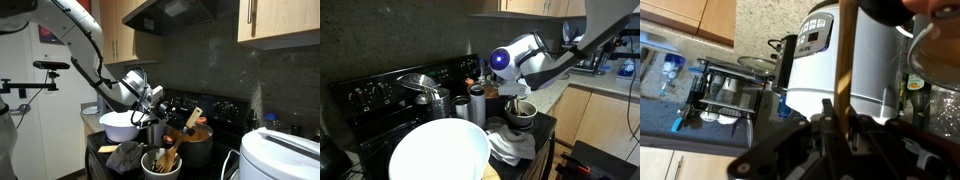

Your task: Use the wooden spatula to mix the contents of the bowl and put it back

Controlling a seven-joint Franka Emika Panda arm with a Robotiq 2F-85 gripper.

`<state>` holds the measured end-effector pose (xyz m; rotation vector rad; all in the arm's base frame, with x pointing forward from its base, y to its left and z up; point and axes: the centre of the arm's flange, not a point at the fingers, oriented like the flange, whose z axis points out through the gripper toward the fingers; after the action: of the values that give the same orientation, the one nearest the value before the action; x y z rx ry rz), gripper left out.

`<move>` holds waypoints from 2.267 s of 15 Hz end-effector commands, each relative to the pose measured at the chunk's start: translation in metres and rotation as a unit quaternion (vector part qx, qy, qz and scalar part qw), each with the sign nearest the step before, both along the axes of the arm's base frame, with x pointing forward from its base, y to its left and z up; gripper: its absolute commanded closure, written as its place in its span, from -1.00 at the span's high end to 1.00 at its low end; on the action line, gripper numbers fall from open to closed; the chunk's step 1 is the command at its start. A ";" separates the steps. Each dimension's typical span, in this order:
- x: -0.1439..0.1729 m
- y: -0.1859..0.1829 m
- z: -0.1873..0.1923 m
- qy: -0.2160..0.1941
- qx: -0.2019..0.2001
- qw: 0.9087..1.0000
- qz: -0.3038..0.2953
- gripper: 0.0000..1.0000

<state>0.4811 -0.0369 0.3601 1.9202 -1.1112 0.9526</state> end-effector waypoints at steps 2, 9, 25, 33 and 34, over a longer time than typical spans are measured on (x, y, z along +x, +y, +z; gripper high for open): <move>-0.007 0.006 0.008 0.021 0.069 0.997 -0.020 -0.94; 0.000 -0.002 0.007 -0.079 0.020 0.994 -0.072 -0.94; -0.007 -0.008 0.009 0.004 -0.055 0.998 0.031 -0.94; -0.003 0.007 0.003 0.002 0.078 0.997 0.009 -0.94; -0.003 0.007 0.003 -0.004 0.078 0.997 -0.003 -0.94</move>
<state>0.4825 -0.0325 0.3565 2.0369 -1.1367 0.8949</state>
